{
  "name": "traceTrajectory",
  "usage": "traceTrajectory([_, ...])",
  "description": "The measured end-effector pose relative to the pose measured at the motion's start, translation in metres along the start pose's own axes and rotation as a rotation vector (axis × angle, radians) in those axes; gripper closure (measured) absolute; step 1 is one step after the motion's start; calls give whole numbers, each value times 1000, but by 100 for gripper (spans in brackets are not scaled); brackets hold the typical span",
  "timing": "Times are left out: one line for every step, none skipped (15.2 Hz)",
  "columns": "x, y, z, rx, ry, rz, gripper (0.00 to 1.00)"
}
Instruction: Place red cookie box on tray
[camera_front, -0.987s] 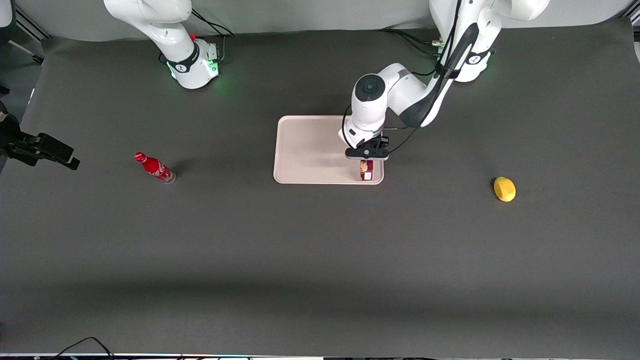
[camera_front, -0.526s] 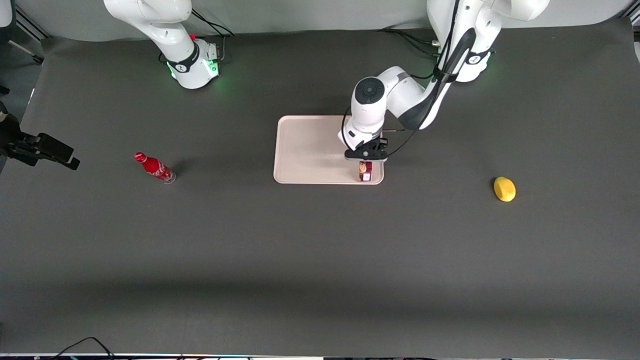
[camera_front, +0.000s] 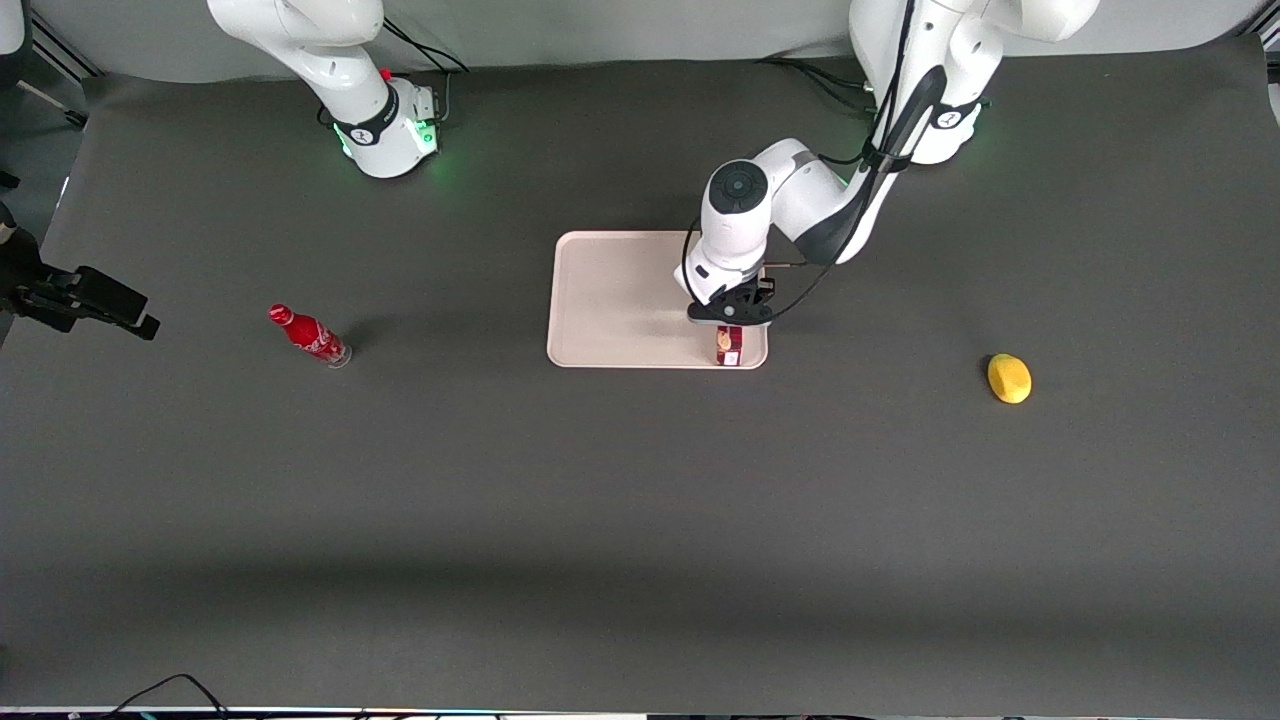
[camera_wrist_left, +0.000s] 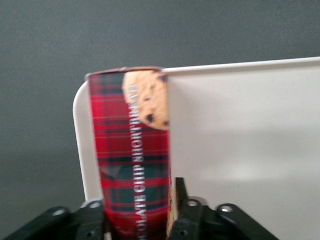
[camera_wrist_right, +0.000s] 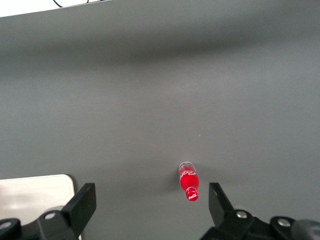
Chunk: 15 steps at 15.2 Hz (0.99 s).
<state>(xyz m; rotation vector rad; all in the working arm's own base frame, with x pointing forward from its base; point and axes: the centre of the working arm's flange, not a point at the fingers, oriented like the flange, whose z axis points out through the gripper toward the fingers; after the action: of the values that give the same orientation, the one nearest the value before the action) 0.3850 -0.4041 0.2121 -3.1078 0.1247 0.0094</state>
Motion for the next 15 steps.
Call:
traceTrajectory([1, 1, -2, -3, 3, 0, 42])
traceTrajectory([2, 2, -3, -5, 5, -1, 30])
traceTrajectory([2, 2, -3, -5, 6, -1, 21])
traceTrajectory([2, 2, -3, -5, 6, -1, 11])
traceTrajectory([2, 2, -3, -5, 6, -1, 2])
traceTrajectory([2, 2, -3, -5, 6, -1, 0])
traceTrajectory([3, 2, -3, -6, 7, -1, 0])
traceTrajectory([5, 3, -6, -9, 11, -1, 0])
traceTrajectory([8, 5, -10, -16, 19, -3, 0])
traceTrajectory([13, 8, -18, -21, 28, -5, 0])
traceTrajectory([18, 10, -27, -19, 32, -7, 0])
traceTrajectory([23, 12, -40, -10, 32, -11, 0])
traceTrajectory([30, 12, -56, 3, 31, -19, 0])
traceTrajectory([39, 11, -76, 19, 28, -25, 0])
traceTrajectory([48, 8, -100, 37, 23, -15, 0])
